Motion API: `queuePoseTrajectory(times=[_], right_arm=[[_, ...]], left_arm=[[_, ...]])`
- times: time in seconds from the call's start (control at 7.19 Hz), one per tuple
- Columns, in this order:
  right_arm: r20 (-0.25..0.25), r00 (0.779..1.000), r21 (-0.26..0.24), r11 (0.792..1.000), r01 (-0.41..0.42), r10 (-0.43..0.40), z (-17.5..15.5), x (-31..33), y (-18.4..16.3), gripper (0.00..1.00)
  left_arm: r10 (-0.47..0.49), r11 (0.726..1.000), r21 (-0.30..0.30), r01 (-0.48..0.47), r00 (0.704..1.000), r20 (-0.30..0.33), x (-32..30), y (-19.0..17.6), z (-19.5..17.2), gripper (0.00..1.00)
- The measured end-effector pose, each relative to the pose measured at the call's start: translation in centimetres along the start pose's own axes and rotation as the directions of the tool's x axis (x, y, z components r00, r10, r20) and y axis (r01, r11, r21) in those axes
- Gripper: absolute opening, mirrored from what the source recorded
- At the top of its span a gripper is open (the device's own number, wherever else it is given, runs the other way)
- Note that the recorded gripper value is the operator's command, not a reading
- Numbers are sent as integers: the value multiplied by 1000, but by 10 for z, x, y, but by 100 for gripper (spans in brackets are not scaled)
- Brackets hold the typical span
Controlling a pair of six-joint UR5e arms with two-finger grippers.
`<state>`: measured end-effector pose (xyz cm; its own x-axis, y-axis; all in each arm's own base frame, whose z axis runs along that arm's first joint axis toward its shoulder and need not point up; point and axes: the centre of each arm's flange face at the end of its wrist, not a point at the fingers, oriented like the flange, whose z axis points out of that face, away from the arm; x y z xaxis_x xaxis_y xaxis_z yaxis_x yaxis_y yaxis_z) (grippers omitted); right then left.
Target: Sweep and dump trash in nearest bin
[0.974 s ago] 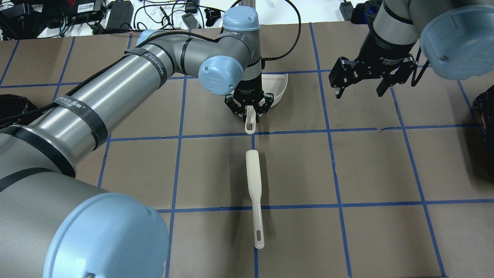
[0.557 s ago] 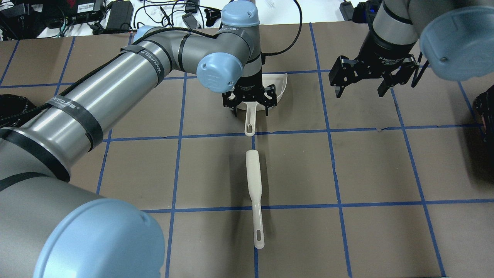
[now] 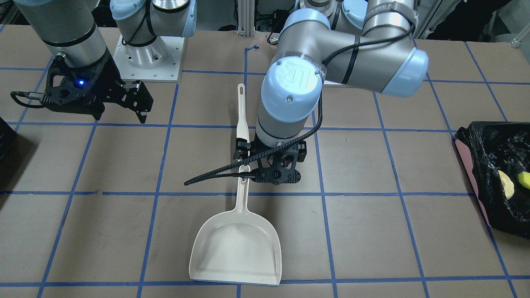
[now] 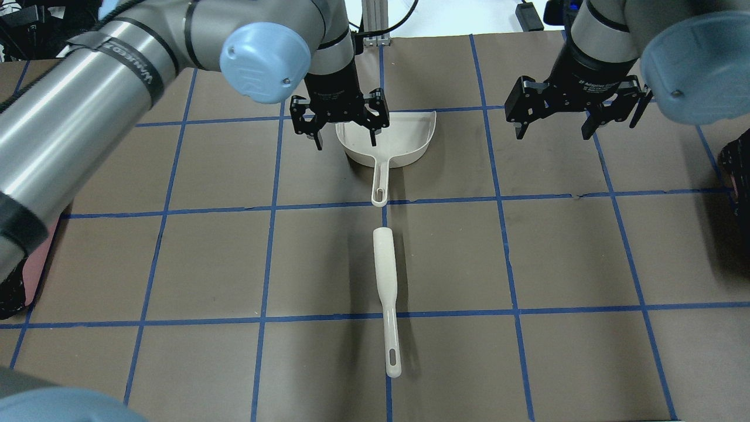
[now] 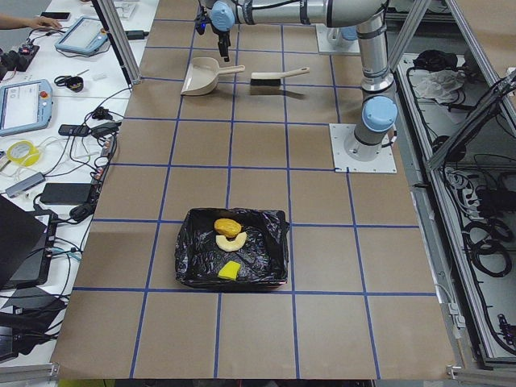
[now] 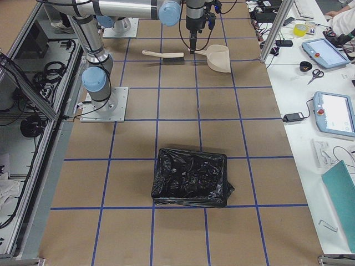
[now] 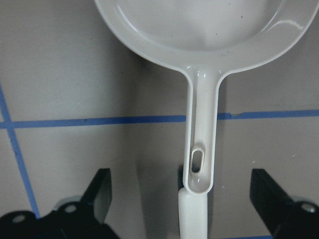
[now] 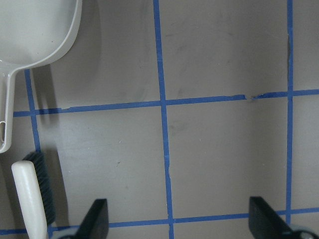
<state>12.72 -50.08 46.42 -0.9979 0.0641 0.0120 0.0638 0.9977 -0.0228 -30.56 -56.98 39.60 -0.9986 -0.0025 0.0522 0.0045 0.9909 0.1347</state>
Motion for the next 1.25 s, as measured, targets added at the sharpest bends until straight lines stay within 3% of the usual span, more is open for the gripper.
queuePoseTrajectory(times=[0.42, 0.7, 0.97, 1.25], right_arm=[[3, 1000, -2, 1000, 29, -29, 2, -18, 7, 100], [-4, 999, -4, 999, 42, -42, 4, -19, 7, 100], [-8, 999, -6, 999, 43, -43, 5, -19, 7, 100], [-6, 999, -7, 999, 42, -42, 5, -19, 7, 100]], left_arm=[[-1, 1000, 16, 1, 1000, 7, -25, 92, -69, 100], [-24, 1000, -1, 24, 1000, 17, -57, 138, -61, 100], [-4, 1000, 23, 4, 1000, 6, -87, 157, -60, 100], [56, 989, 134, -55, 998, -5, -130, 143, -85, 100]])
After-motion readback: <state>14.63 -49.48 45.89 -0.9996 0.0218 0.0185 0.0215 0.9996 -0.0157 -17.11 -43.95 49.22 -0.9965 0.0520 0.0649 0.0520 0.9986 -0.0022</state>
